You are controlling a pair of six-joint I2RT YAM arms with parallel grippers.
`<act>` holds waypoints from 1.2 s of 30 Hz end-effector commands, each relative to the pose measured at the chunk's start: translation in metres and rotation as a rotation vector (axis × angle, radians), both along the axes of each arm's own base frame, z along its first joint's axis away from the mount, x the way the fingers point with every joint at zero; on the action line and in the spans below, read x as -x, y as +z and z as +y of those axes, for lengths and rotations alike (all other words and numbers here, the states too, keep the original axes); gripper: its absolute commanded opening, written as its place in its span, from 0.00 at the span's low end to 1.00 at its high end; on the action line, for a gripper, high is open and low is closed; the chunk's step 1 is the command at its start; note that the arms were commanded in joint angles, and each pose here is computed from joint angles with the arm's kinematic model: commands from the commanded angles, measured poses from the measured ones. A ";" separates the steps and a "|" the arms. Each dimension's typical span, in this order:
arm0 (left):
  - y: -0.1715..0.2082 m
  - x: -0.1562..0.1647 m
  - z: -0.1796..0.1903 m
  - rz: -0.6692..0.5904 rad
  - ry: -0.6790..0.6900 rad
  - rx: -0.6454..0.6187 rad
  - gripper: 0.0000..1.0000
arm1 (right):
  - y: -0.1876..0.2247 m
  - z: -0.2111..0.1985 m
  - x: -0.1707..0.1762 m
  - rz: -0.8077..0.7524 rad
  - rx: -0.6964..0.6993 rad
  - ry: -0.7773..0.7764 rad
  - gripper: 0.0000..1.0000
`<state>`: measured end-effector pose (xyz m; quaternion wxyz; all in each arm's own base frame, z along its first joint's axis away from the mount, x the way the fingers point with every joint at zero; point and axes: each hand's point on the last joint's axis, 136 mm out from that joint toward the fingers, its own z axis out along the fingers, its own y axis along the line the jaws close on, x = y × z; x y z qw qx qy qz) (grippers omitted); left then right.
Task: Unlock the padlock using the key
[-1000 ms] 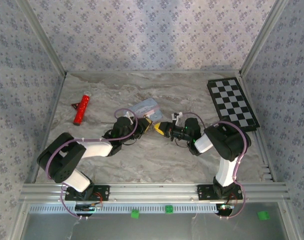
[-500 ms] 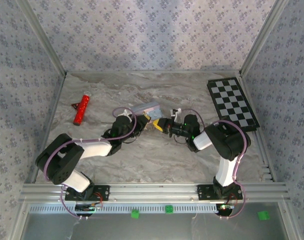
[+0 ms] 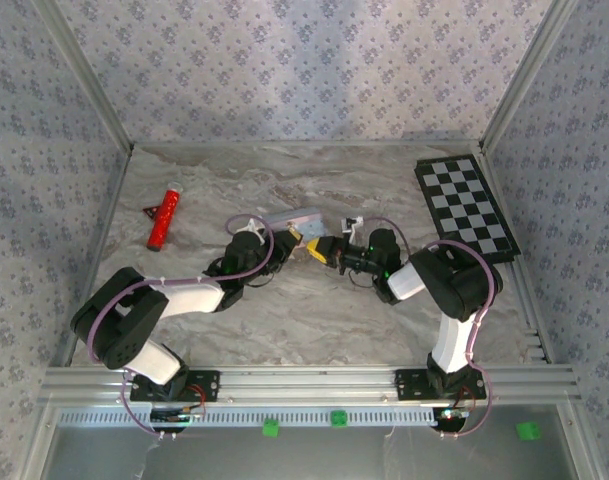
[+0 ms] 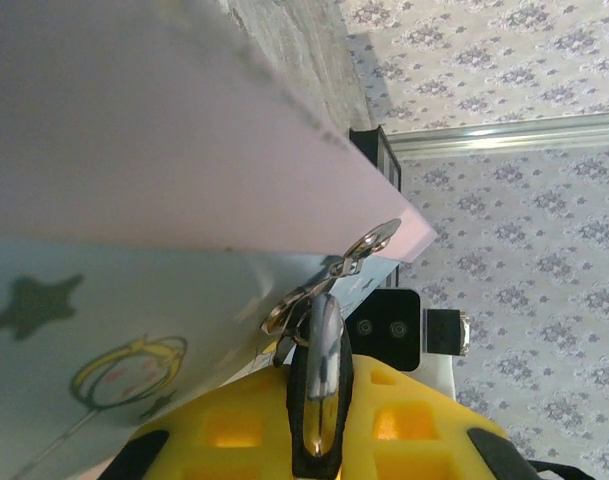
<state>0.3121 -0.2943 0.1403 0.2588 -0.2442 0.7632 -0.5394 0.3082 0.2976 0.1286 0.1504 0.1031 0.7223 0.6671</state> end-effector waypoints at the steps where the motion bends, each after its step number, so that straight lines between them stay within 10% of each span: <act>1: 0.032 0.071 -0.062 -0.010 -0.419 0.095 0.04 | 0.020 0.003 -0.004 -0.126 -0.025 -0.007 0.00; 36: 0.017 0.089 -0.074 -0.001 -0.478 0.098 0.04 | 0.047 0.002 0.006 -0.122 -0.079 -0.023 0.00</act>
